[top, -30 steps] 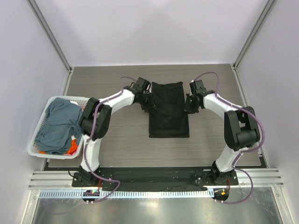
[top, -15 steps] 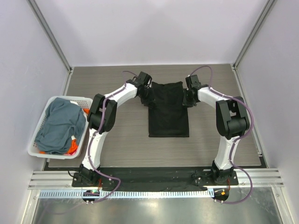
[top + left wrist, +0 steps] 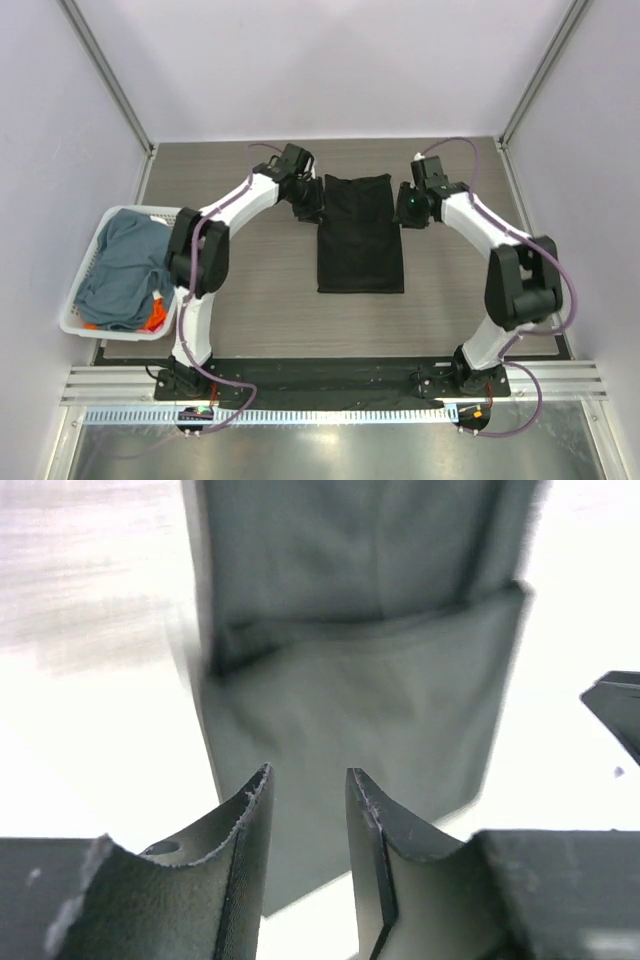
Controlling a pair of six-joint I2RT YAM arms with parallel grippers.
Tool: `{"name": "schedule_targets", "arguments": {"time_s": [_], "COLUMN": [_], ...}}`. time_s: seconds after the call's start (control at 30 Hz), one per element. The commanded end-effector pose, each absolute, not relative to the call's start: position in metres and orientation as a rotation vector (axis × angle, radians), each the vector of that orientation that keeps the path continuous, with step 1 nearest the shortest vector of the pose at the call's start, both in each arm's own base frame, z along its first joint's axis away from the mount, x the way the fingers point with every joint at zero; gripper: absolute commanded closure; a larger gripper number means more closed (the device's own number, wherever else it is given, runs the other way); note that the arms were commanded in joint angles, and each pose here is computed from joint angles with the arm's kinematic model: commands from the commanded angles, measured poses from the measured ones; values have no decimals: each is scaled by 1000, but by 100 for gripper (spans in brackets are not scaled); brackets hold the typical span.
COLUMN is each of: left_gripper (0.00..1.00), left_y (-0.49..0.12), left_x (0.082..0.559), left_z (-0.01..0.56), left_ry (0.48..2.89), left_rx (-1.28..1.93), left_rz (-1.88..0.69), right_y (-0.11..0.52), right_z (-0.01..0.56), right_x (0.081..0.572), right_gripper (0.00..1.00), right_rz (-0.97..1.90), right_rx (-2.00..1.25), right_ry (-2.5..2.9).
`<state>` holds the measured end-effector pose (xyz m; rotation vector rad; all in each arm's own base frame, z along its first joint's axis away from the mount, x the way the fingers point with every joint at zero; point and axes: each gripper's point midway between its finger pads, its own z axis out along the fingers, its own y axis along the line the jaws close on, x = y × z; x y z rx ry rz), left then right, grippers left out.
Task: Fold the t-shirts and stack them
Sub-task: Fold the tshirt
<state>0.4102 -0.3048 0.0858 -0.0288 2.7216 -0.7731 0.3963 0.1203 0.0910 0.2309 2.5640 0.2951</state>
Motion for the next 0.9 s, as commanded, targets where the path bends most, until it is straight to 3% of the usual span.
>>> {"name": "schedule_targets", "arguments": {"time_s": [0.0, 0.13, 0.4, 0.87], "left_gripper": [63, 60, 58, 62], "left_y": [-292, -281, -289, -292], "left_x": [373, 326, 270, 247], "left_z": [140, 123, 94, 34], "left_ry": [2657, 2697, 2715, 2841], "left_rx": [3, -12, -51, -122], "left_rz": [-850, -831, -989, -969], "right_y": [127, 115, 114, 112], "right_z": [104, 75, 46, 19], "right_x": [348, 291, 238, 229], "right_gripper": [58, 57, 57, 58], "right_rz": [424, 405, 467, 478], "right_rx": [286, 346, 387, 444], "right_ry": [2605, 2688, 2757, 2734]}}
